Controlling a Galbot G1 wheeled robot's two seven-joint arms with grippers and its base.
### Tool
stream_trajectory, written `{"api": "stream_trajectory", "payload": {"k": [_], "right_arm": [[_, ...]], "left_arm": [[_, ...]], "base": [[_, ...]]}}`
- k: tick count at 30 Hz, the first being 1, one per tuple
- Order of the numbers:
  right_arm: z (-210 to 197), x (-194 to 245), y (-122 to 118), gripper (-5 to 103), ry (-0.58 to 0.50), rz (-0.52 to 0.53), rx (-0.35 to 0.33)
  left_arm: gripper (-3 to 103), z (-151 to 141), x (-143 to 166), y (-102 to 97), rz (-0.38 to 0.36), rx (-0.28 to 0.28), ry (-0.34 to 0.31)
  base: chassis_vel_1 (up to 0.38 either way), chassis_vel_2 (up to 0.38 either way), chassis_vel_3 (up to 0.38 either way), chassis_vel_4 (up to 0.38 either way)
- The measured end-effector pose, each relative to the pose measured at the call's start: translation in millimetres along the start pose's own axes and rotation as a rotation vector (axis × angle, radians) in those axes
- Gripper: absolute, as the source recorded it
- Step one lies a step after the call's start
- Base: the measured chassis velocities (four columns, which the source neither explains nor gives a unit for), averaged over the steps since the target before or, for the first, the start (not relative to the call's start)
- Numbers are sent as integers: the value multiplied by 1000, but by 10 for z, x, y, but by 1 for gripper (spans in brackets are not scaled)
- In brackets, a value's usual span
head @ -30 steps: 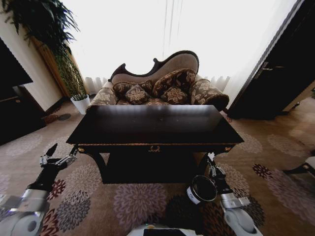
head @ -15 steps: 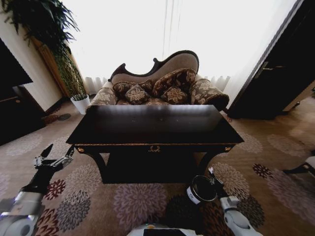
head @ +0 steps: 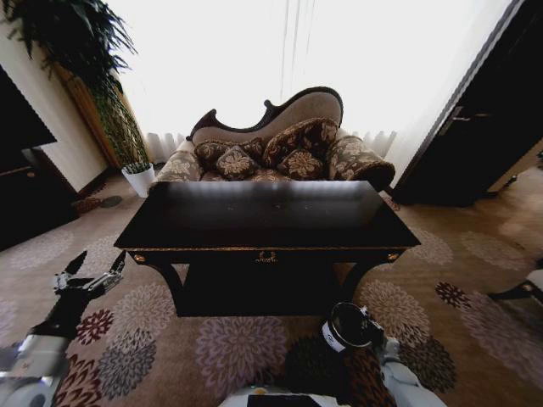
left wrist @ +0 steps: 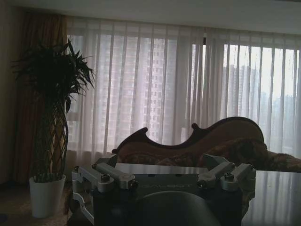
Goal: Move to the front of the table and place the trash on the table into the trash bin.
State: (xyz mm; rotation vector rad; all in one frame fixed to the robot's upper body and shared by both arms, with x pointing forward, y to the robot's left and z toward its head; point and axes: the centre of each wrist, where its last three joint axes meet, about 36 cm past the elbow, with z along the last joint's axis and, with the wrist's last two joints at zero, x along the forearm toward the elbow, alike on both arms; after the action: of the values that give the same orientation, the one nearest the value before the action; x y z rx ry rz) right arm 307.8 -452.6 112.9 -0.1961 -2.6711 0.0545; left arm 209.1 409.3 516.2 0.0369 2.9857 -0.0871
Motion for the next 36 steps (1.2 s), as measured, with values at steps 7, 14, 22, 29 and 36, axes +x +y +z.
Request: {"api": "stream_trajectory", "payload": {"k": [7, 14, 22, 29, 36], "right_arm": [[39, -112, 156, 1, 87, 11, -59], [62, -123, 361, 1, 111, -6, -88], [33, -132, 280, 10, 101, 5, -53], [-7, -121, 192, 37, 111, 19, -47], [-52, -143, 184, 70, 101, 19, -46]], "left_arm": [[100, -37, -3, 43, 8, -16, 9], [100, -98, 6, 145, 0, -20, 2], [100, -63, 14, 109, -2, -6, 2], [100, -56, 2, 95, 2, -6, 2], [100, -44, 3, 82, 1, -6, 3]], "base": [[0, 0, 0, 0], [0, 0, 0, 0], [0, 0, 0, 0], [0, 0, 0, 0], [0, 0, 0, 0]]}}
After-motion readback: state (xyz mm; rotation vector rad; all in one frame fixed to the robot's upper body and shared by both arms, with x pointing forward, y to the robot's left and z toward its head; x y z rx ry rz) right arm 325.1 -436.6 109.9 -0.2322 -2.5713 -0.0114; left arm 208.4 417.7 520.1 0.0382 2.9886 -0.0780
